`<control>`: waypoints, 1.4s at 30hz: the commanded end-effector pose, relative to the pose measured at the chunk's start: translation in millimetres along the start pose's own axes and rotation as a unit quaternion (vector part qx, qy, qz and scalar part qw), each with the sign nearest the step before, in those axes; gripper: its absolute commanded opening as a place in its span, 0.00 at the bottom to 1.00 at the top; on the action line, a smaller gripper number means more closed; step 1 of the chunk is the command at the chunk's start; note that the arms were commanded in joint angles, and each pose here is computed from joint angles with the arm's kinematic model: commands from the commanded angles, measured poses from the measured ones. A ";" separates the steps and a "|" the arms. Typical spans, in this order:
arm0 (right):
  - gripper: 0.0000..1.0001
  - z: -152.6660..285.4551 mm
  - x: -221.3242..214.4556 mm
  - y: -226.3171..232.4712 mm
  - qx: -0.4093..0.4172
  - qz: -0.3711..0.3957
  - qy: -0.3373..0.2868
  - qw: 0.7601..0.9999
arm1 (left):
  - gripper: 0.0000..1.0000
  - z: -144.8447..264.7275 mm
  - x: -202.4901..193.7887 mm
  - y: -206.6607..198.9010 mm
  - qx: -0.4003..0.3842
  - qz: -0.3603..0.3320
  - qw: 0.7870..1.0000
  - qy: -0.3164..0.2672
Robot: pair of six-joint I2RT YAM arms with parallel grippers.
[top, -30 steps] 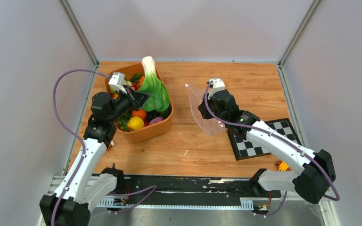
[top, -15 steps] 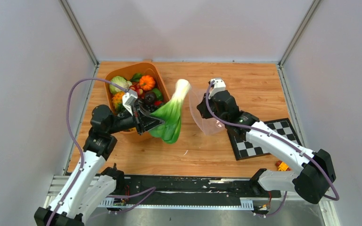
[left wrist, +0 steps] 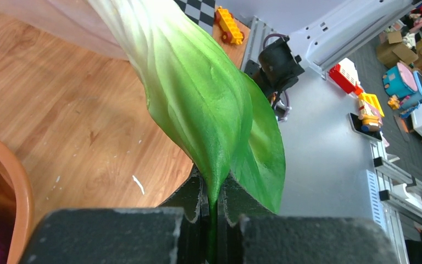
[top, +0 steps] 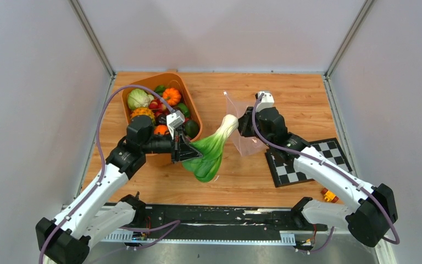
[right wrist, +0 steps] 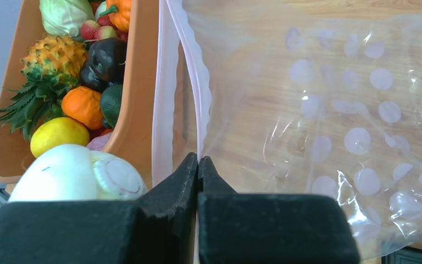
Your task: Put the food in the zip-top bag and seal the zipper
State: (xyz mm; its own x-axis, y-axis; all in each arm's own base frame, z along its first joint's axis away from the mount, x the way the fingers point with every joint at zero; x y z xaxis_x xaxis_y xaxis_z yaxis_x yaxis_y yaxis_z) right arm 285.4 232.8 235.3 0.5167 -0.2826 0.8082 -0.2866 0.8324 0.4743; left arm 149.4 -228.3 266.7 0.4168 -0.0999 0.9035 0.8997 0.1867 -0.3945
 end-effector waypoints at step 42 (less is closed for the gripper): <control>0.00 17.9 14.2 18.9 0.094 0.060 -0.027 0.993 | 0.00 -13.1 -33.8 62.2 0.125 0.042 0.987 0.095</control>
State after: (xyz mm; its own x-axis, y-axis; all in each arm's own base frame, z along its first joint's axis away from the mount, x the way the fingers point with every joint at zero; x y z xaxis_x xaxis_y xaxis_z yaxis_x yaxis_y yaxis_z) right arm 276.4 227.0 236.4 0.4891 -0.2145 0.8454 -0.4063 0.8017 0.4385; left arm 186.8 -221.5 194.1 0.5701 -0.2564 0.7806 0.7853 0.4492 -0.4260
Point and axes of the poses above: each gripper's point midway between its finger pads, its own z axis back along the fingers, its own y axis along the line the jaws close on, x = y × z, the point moved 2 cm from there along z, back along the fingers, and after that the axes turned 4 degrees about -z, right-handed, at the moved point
